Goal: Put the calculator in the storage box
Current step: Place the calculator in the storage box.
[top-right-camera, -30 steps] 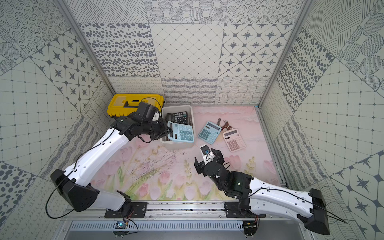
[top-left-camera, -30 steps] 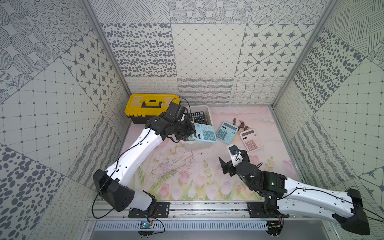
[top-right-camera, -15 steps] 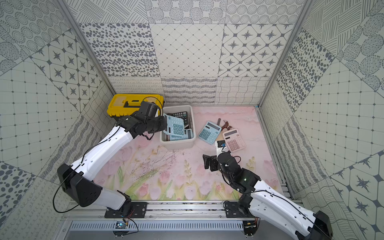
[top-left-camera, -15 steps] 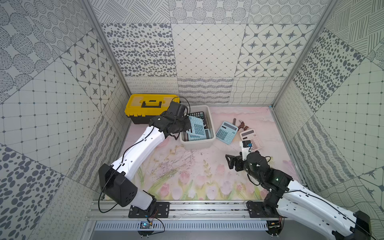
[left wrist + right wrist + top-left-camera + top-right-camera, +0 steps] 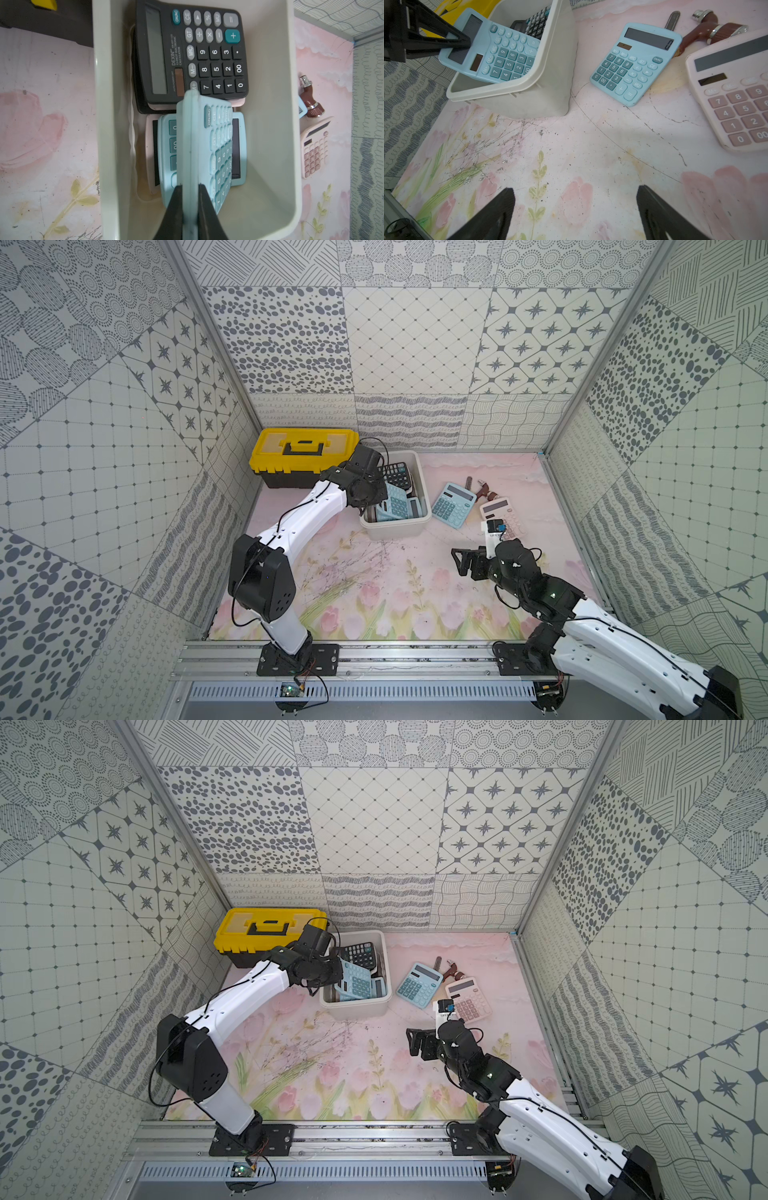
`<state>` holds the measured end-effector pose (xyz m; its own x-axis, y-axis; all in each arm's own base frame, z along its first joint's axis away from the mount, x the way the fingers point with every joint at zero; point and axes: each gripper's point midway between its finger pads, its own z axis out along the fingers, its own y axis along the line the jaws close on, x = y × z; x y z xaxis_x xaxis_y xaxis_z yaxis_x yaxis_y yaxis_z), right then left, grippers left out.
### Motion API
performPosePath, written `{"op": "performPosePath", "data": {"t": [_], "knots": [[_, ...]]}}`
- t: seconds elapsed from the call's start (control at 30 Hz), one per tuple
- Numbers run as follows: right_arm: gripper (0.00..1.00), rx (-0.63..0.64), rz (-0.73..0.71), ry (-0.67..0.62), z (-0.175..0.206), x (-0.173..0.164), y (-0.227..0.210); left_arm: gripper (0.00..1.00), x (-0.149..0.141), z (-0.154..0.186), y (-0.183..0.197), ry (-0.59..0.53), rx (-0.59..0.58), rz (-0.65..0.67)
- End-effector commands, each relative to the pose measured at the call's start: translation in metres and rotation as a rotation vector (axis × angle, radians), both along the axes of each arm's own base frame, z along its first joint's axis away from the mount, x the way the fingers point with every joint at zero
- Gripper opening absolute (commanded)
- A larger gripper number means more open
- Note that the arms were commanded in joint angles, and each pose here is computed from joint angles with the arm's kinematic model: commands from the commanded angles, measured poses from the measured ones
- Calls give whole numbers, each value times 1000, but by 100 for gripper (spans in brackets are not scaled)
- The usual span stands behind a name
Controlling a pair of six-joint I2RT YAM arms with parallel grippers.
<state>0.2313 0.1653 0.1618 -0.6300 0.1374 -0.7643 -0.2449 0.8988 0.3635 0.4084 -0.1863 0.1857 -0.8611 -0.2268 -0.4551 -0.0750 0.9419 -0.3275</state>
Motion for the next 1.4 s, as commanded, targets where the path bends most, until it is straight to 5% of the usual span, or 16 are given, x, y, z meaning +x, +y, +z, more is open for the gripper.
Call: {"op": "performPosePath", "data": {"t": [0.0,0.23,0.43,0.93,1.13,1.37], "knots": [[97,25,-2,15,-3,1,2,0,4,-13,-5,37,-31,-12],[97,39,-21,36,-8,3,-3,13,2,-29,-3,80,-43,-5],[97,56,-35,50,-9,5,-7,43,-4,-28,5,98,-26,6],[97,110,-76,92,-8,15,-17,100,-33,32,23,-6,-23,3],[97,132,-99,130,-10,23,-21,98,-29,22,21,13,5,-31],[97,155,-114,161,-15,24,-24,76,-9,-8,3,100,5,-69]]}}
